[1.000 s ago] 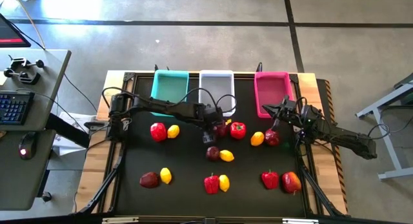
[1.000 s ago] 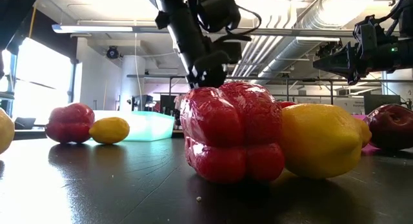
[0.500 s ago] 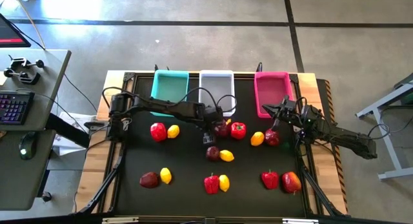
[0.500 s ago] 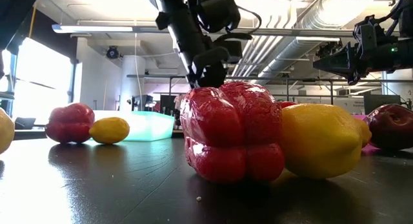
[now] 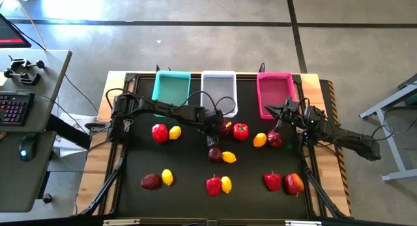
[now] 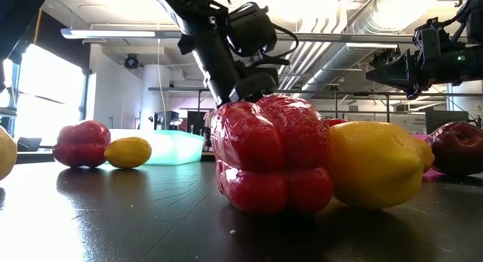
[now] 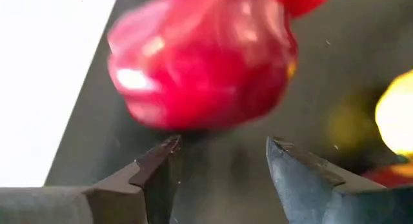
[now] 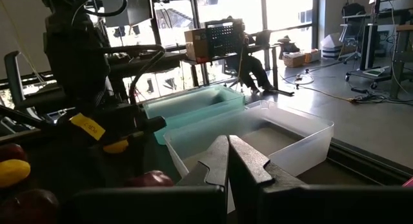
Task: Sort produce into baskets
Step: Put the apple into the white bin
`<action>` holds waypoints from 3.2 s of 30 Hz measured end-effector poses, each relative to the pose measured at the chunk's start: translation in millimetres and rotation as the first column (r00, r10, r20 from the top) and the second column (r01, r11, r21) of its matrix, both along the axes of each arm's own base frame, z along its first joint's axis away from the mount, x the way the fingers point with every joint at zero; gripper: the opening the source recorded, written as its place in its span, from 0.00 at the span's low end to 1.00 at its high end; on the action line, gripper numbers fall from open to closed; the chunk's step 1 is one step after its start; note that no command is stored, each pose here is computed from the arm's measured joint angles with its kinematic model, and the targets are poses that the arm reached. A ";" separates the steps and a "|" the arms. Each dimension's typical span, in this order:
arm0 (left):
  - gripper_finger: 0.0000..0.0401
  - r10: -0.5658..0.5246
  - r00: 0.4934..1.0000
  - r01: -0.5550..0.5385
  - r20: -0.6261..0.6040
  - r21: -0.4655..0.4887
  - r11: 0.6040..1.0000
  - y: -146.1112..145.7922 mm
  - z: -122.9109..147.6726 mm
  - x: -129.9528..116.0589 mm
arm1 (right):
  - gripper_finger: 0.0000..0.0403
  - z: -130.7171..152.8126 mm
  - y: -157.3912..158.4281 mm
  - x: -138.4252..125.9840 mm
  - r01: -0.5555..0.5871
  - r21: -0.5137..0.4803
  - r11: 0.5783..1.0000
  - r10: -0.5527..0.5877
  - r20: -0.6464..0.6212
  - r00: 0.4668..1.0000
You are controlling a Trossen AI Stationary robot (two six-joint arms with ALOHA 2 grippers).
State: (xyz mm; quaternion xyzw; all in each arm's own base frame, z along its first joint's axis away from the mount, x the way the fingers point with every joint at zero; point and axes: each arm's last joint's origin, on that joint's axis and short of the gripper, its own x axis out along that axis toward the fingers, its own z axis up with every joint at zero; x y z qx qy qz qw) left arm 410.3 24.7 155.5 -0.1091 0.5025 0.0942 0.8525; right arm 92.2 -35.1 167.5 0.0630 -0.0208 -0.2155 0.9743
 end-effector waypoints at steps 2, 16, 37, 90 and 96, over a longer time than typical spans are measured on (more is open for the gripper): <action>0.51 0.001 1.000 0.000 -0.011 0.022 1.000 0.5 0.9 -1.3 | 0.00 0.0 0.0 0.0 0.000 0.000 1.000 0.000 0.000 1.000; 0.26 -0.375 0.925 0.374 -0.063 0.325 0.869 13.0 53.3 -16.5 | 0.00 -0.1 0.0 0.0 0.000 0.000 1.000 0.000 -0.001 1.000; 0.51 -0.391 0.914 0.378 0.109 0.122 0.918 47.6 83.5 -3.0 | 0.00 0.1 -0.2 -0.1 0.006 0.000 1.000 -0.006 0.000 1.000; 0.64 -0.455 0.891 0.453 -0.001 0.082 0.888 48.1 -1.4 27.7 | 0.00 0.1 -0.3 -0.1 0.011 -0.007 1.000 -0.011 -0.002 1.000; 0.58 -0.455 0.890 0.454 -0.007 0.079 0.887 47.8 -2.6 27.4 | 0.00 0.1 -0.3 -0.1 0.011 -0.007 1.000 -0.011 -0.002 1.000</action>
